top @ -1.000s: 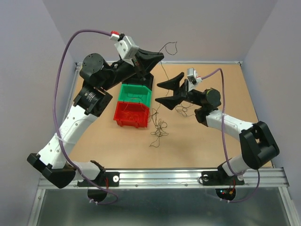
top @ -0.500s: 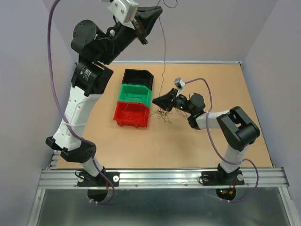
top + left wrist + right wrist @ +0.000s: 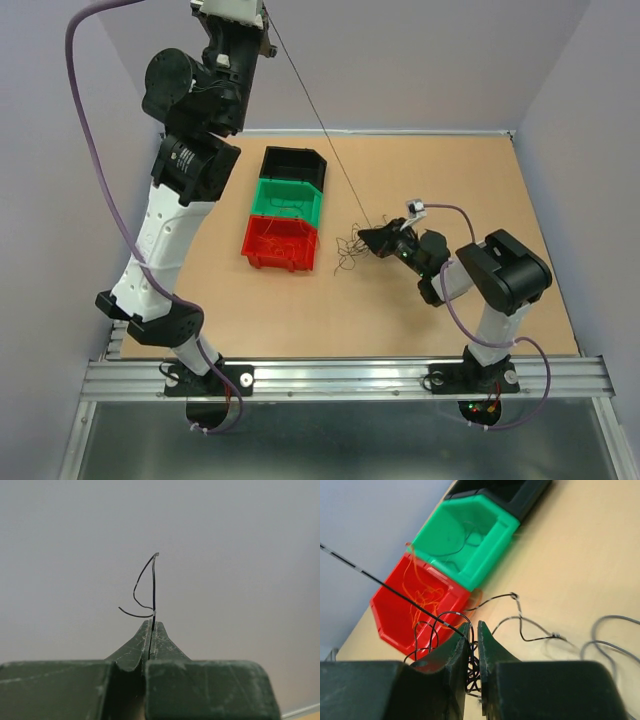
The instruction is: Untangle the cables
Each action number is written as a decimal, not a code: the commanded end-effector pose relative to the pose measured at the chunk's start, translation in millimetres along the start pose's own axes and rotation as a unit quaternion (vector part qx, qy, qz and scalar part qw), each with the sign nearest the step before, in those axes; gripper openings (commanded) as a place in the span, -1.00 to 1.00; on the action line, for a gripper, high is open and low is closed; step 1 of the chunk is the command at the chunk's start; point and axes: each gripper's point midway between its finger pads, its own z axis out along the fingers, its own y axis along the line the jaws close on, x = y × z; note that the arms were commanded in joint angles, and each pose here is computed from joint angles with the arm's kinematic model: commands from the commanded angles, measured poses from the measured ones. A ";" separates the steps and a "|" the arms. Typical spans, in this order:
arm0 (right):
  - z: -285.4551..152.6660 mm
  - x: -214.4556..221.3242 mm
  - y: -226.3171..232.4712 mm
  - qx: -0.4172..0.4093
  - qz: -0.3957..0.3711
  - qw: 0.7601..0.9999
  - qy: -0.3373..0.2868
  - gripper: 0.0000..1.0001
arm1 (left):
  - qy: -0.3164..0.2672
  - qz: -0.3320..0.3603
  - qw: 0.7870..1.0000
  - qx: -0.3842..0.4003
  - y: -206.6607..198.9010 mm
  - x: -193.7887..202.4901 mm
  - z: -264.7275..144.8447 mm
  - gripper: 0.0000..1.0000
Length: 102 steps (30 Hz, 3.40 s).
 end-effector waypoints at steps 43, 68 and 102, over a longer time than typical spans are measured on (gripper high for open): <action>-38.3 -113.9 33.9 0.093 -0.114 0.989 -0.024 -0.99 | 0.198 -0.028 0.776 0.598 -204.9 255.1 -253.3 -0.85; -12.8 -101.8 36.6 0.107 -0.168 0.980 -0.009 -0.99 | 0.337 -0.165 0.768 0.519 -231.3 368.2 -240.5 0.26; -14.6 -93.3 83.9 0.010 -0.196 0.980 0.003 -0.99 | 0.368 -0.127 0.752 0.532 -233.1 406.2 -248.9 0.27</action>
